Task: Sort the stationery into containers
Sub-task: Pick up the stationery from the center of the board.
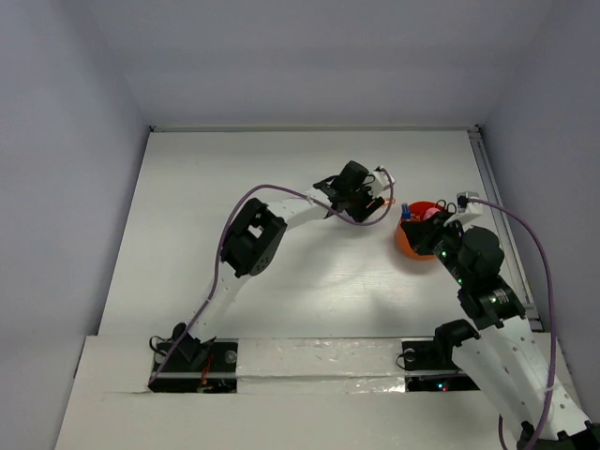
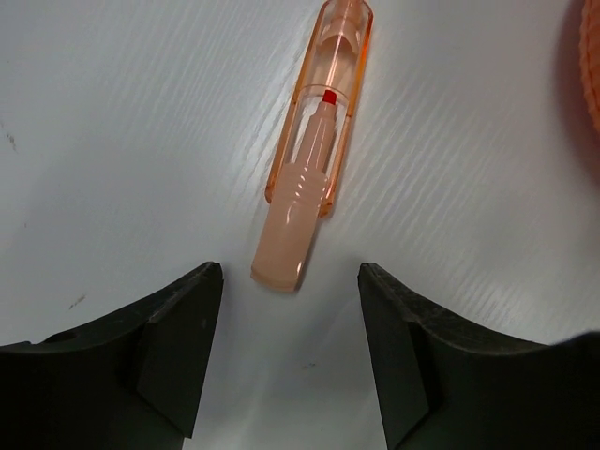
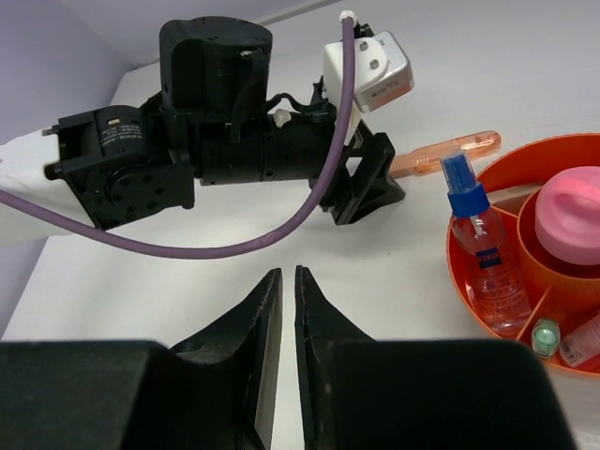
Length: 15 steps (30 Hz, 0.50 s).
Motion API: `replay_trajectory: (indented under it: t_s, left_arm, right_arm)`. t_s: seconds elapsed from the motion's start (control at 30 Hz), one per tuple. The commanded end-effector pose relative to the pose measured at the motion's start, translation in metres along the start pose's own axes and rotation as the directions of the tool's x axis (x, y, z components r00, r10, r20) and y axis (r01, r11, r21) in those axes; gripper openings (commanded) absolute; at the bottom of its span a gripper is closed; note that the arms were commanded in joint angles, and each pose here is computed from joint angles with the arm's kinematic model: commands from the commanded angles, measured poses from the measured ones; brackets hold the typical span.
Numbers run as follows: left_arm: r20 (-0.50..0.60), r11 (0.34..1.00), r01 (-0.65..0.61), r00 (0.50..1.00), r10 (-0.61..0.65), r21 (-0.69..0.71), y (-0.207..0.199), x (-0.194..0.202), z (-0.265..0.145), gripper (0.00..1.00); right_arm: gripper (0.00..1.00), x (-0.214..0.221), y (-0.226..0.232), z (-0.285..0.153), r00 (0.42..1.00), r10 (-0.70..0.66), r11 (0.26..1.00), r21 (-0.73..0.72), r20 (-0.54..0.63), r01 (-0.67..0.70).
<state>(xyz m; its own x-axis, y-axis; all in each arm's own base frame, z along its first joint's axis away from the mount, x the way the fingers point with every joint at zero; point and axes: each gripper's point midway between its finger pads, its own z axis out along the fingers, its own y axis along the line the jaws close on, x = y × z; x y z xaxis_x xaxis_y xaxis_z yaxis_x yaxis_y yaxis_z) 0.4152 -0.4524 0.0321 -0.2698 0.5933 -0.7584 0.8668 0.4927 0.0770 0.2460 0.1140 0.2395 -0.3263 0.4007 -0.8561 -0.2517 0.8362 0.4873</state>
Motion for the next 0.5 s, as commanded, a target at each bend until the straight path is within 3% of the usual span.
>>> replay_trajectory:
  t_s: [0.0, 0.2, 0.47]
  left_arm:
    - [-0.001, 0.999, -0.034, 0.999, 0.034, 0.021, -0.002, -0.007, 0.004, 0.57]
    - [0.000, 0.998, -0.034, 0.999, 0.035, 0.050, -0.002, -0.002, 0.010, 0.43]
    - [-0.017, 0.997, -0.021, 1.000, 0.022, 0.073, -0.008, 0.008, 0.012, 0.17]
  right_arm:
    - [0.17, -0.009, 0.006, 0.002, 0.999, -0.016, 0.999, -0.030, 0.031, 0.017]
    - [0.17, -0.006, 0.005, 0.005, 1.000, -0.009, 1.000, -0.028, 0.025, 0.010]
    - [0.17, -0.009, 0.004, 0.005, 0.999, -0.017, 1.000, -0.020, 0.029, 0.017]
